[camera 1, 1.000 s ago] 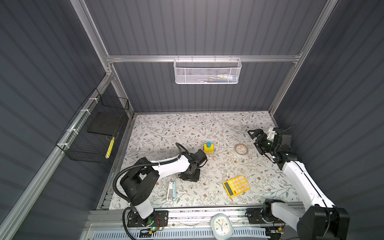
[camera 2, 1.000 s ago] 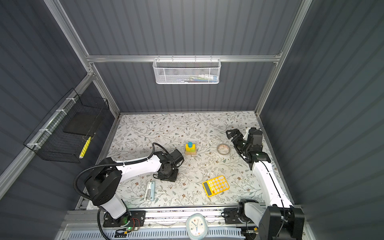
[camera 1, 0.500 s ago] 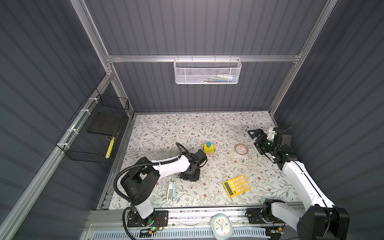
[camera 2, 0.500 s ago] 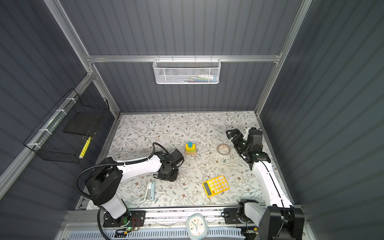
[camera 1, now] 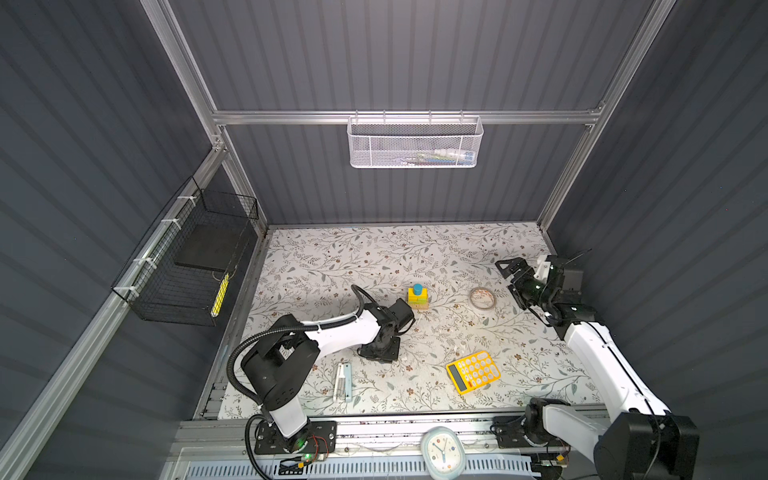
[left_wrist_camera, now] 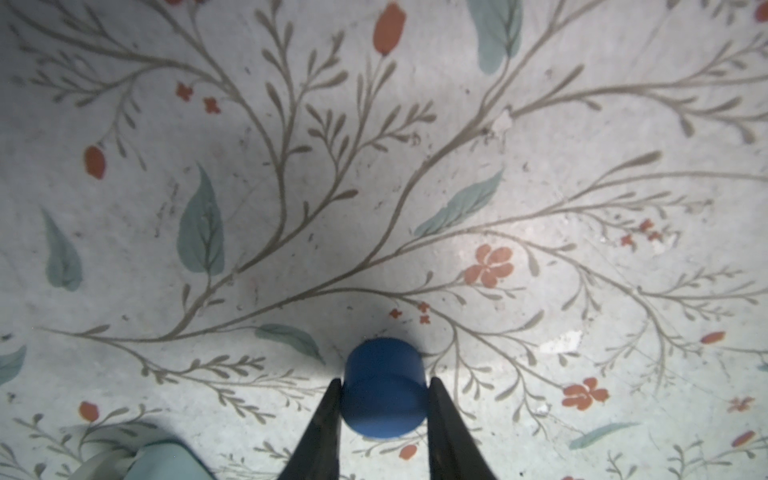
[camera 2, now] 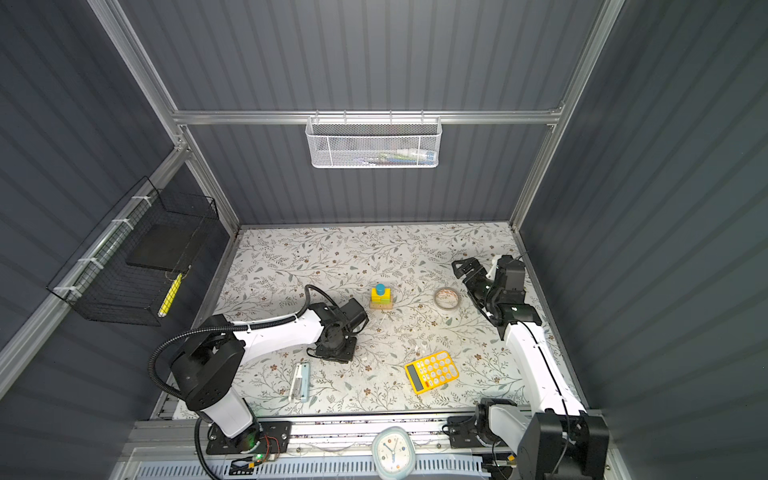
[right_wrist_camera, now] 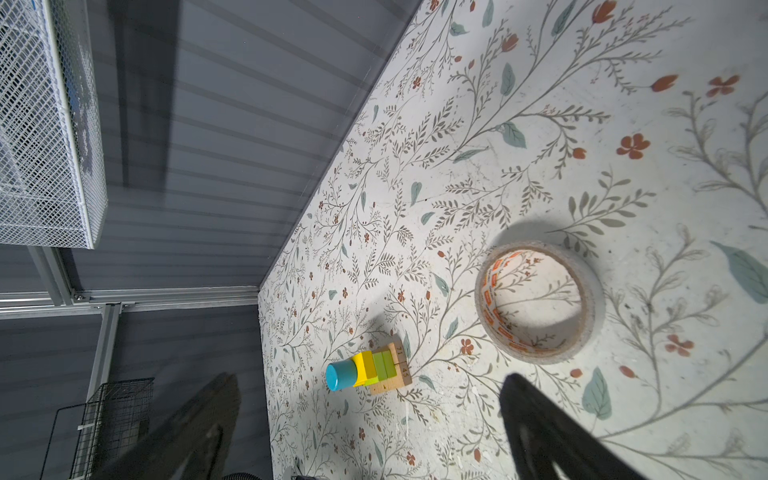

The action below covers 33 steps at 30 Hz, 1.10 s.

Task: Build the wood block tower
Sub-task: 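Close the left gripper on the blue cylinder, then lift the blue cylinder with the left gripper and carry it toward the tower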

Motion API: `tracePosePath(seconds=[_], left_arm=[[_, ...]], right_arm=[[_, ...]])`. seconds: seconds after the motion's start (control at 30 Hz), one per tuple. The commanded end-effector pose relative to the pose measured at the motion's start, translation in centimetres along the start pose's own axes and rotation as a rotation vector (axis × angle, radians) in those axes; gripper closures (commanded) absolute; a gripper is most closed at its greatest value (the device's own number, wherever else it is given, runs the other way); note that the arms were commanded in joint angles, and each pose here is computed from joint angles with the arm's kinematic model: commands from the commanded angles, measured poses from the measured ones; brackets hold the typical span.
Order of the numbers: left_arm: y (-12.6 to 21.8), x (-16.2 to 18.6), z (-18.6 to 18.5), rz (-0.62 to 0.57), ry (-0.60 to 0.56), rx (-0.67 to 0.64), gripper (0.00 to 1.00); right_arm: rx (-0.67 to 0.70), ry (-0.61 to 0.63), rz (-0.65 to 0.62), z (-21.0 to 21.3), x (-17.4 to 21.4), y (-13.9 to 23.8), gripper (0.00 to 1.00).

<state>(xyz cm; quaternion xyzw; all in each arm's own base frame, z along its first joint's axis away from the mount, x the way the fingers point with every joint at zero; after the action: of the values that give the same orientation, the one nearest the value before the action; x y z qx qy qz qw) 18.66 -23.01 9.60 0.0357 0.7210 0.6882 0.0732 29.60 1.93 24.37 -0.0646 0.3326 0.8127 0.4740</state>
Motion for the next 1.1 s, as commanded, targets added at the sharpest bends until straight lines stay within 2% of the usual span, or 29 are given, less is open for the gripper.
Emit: tracePosePath(seconds=[0.0, 0.8, 1.07], left_arm=[[0.3, -0.3, -0.1, -0.009, 0.012, -0.014, 0.77], [3.7, -1.8, -1.3, -0.043, -0.039, 0.001, 0.77], [6.1, -3.2, -2.3, -0.066, -0.086, -0.013, 0.77]], right_arm=[[0.014, -0.002, -0.005, -0.5, 0.1, 0.0, 0.01], [0.008, -0.005, -0.005, -0.5, 0.0, -0.3, 0.01], [-0.002, -0.019, 0.024, -0.7, 0.0, -1.2, 0.01]])
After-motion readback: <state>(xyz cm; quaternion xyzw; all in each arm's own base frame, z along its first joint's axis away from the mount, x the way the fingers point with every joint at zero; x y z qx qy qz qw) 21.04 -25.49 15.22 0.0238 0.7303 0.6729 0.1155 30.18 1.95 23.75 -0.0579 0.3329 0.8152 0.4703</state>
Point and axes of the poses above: each gripper's point midway between its finger pads, its own y axis back along the fingers, its own z axis along the line the jaws close on, x = y × z, the point moved 7 cm from there along y, back along the fingers, and after that the axes turned 4 degrees about y, right-handed, at the moved point
